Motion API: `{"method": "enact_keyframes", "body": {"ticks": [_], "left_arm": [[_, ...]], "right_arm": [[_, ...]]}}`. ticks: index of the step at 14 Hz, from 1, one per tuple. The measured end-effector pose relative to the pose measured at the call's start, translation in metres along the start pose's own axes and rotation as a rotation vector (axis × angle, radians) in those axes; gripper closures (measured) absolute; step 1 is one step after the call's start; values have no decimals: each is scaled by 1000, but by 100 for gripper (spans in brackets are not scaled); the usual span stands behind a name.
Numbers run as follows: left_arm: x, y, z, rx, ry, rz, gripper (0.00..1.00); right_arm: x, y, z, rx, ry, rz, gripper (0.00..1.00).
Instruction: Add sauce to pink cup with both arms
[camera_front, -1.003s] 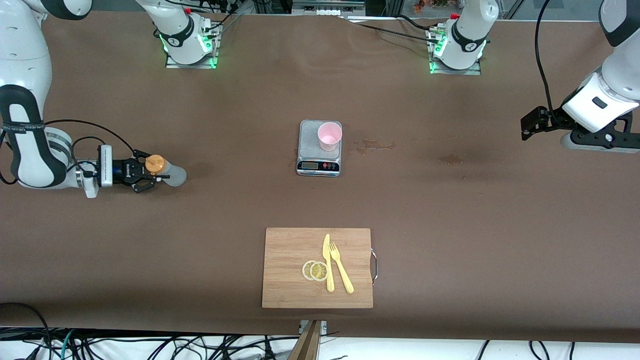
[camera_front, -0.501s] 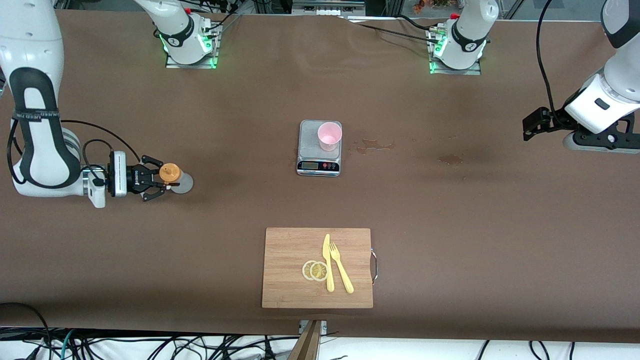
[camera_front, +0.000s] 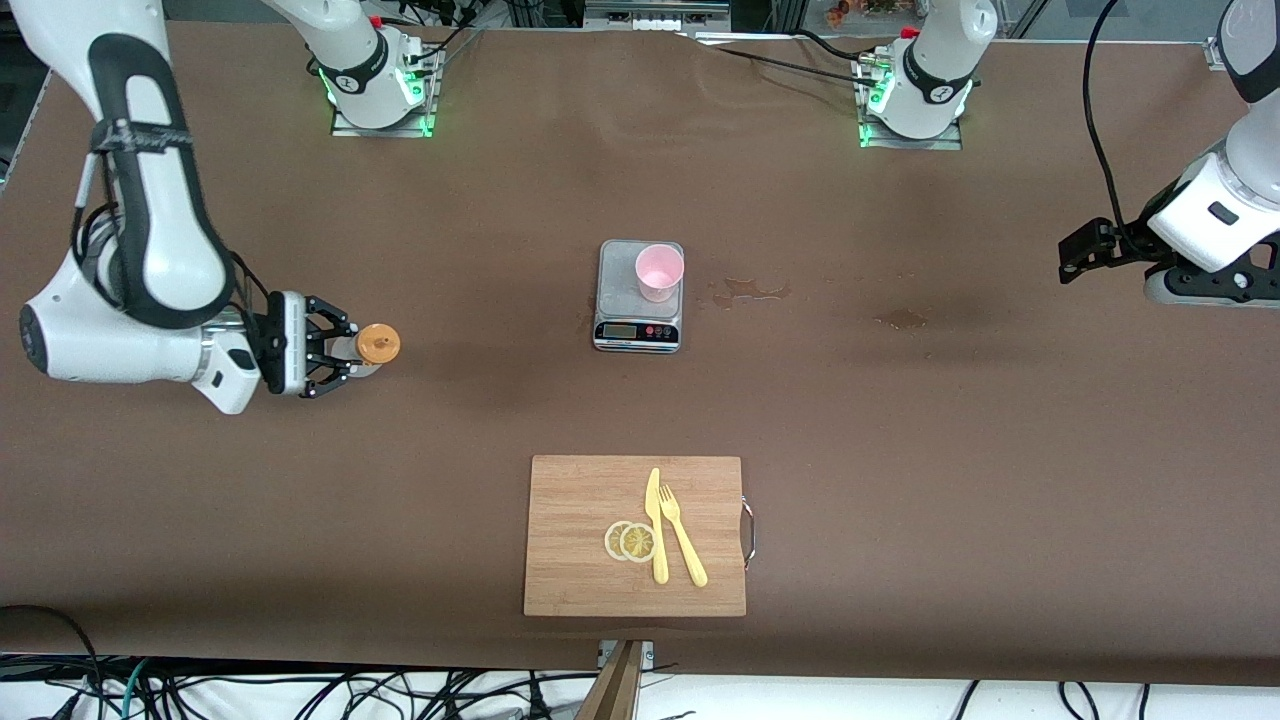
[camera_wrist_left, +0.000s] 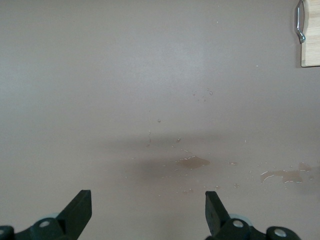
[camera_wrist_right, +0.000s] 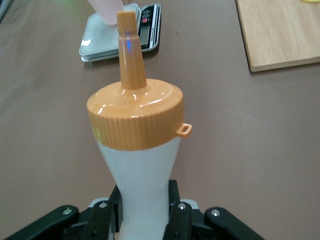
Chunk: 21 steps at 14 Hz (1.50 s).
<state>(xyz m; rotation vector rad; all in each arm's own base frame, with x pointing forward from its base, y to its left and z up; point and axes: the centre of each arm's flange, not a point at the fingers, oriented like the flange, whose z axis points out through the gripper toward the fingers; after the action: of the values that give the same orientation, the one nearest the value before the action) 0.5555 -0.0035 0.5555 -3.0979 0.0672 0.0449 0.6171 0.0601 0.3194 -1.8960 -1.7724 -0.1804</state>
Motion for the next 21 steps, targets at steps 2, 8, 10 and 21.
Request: {"method": "enact_keyframes", "body": {"ticks": [2, 8, 10, 21], "left_arm": [[2, -1, 0, 0, 13, -2, 0], [4, -18, 2, 0, 25, -32, 0], [4, -24, 3, 0, 24, -41, 0], [5, -21, 4, 0, 22, -35, 0]], "right_arm": [[34, -8, 3, -7, -103, 28, 63], [146, -43, 43, -33, -336, 83, 63], [174, -53, 56, -52, -391, 89, 63], [266, -117, 133, -41, -670, 99, 63]]}}
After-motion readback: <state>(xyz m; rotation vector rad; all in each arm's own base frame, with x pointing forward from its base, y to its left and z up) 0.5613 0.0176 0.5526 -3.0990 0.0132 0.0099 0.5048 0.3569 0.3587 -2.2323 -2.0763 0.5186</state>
